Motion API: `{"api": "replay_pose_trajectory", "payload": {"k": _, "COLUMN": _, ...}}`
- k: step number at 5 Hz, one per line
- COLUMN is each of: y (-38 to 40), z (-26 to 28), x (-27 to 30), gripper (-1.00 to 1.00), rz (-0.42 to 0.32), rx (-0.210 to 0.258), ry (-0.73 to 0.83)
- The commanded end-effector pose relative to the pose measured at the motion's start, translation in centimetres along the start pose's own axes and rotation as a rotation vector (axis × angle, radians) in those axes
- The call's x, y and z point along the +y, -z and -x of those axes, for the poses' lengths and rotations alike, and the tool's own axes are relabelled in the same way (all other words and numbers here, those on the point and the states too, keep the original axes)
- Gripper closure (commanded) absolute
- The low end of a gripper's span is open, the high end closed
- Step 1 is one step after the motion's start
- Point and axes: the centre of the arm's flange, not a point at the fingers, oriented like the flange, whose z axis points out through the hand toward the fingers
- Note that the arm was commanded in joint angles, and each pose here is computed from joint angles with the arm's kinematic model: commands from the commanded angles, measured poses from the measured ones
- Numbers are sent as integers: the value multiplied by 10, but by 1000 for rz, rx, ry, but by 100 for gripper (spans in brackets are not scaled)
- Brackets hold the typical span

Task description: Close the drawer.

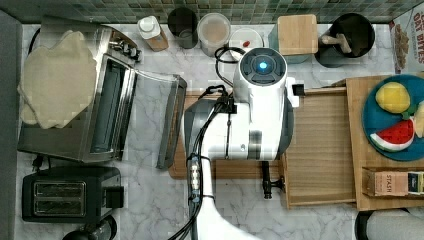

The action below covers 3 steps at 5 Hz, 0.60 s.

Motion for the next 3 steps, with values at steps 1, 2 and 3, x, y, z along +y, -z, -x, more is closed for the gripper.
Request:
{"api": "replay_pose_trajectory", "payload": {"k": 1, "y": -15, "z": 5, "x": 12, "gripper": 100, "rz": -23, "rx": -12, "ry": 394}}
{"api": "replay_pose_trajectory", "payload": {"k": 2, "y": -32, "z": 12, "x": 9, "gripper": 100, "rz": 7, "rx": -17, "ry": 452}}
{"api": "replay_pose_trajectory", "payload": {"k": 3, "y": -55, "z": 16, "x": 16, "gripper": 100, "rz": -1, "rx": 10, "ry": 516}}
